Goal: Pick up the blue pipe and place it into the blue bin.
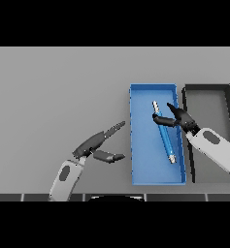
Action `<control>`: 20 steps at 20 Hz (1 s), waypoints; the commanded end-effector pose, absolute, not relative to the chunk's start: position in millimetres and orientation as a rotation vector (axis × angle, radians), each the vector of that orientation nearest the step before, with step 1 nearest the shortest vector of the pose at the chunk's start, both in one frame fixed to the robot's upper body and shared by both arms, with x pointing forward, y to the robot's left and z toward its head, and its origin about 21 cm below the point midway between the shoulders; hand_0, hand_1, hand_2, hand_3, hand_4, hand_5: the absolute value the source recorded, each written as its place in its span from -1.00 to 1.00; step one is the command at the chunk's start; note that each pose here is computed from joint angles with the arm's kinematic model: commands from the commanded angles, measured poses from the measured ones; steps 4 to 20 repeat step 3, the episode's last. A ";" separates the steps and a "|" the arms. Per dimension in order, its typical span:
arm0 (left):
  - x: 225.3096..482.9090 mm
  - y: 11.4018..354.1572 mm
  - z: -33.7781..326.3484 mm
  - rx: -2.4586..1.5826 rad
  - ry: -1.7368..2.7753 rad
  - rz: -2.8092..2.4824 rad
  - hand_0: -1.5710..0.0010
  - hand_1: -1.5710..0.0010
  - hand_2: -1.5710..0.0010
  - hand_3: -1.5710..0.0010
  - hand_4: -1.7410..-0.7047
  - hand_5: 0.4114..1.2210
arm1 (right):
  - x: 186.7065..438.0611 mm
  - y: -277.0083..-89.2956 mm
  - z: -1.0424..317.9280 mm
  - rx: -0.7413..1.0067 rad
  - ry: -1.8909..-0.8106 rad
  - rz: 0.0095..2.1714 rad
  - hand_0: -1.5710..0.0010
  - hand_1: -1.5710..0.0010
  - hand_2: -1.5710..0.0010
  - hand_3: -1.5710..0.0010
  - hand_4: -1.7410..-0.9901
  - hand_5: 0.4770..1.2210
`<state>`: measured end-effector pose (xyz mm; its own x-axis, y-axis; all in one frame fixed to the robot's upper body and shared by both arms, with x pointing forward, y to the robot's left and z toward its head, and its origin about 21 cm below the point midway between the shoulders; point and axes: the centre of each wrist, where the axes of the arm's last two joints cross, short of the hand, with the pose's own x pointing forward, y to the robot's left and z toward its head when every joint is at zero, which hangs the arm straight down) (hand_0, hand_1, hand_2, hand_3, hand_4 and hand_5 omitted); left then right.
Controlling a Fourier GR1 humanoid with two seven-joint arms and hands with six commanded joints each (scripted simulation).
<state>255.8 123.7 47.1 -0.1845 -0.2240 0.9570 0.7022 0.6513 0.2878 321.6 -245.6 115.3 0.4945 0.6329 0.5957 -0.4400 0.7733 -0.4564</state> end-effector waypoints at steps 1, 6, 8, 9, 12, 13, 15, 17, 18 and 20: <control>257.1 123.7 48.9 -0.417 -1.549 -0.869 1.00 1.00 1.00 1.00 0.65 -0.95 | 325.1 -246.9 118.0 -0.272 -0.826 0.665 0.99 0.99 0.99 1.00 0.91 -0.52; 259.0 121.0 48.4 -0.411 -1.543 -0.882 1.00 1.00 1.00 1.00 0.65 -0.95 | 324.6 -245.2 114.0 -0.263 -0.822 0.660 0.99 0.99 0.99 1.00 0.91 -0.55; 259.0 121.0 48.4 -0.411 -1.543 -0.882 1.00 1.00 1.00 1.00 0.65 -0.95 | 324.6 -245.2 114.0 -0.263 -0.822 0.660 0.99 0.99 0.99 1.00 0.91 -0.55; 259.0 121.0 48.4 -0.411 -1.543 -0.882 1.00 1.00 1.00 1.00 0.65 -0.95 | 324.6 -245.2 114.0 -0.263 -0.822 0.660 0.99 0.99 0.99 1.00 0.91 -0.55; 259.0 121.0 48.4 -0.411 -1.543 -0.882 1.00 1.00 1.00 1.00 0.65 -0.95 | 324.6 -245.2 114.0 -0.263 -0.822 0.660 0.99 0.99 0.99 1.00 0.91 -0.55; 259.0 121.0 48.4 -0.411 -1.543 -0.882 1.00 1.00 1.00 1.00 0.65 -0.95 | 324.6 -245.2 114.0 -0.263 -0.822 0.660 0.99 0.99 0.99 1.00 0.91 -0.55; 259.0 121.0 48.4 -0.411 -1.543 -0.882 1.00 1.00 1.00 1.00 0.65 -0.95 | 324.6 -245.2 114.0 -0.263 -0.822 0.660 0.99 0.99 0.99 1.00 0.91 -0.55; 259.0 121.0 48.4 -0.411 -1.543 -0.882 1.00 1.00 1.00 1.00 0.65 -0.95 | 324.6 -245.2 114.0 -0.263 -0.822 0.660 0.99 0.99 0.99 1.00 0.91 -0.55; 259.0 121.0 48.4 -0.411 -1.543 -0.882 1.00 1.00 1.00 1.00 0.65 -0.95 | 324.6 -245.2 114.0 -0.263 -0.822 0.660 0.99 0.99 0.99 1.00 0.91 -0.55; 259.0 121.0 48.4 -0.411 -1.543 -0.882 1.00 1.00 1.00 1.00 0.65 -0.95 | 324.6 -245.2 114.0 -0.263 -0.822 0.660 0.99 0.99 0.99 1.00 0.91 -0.55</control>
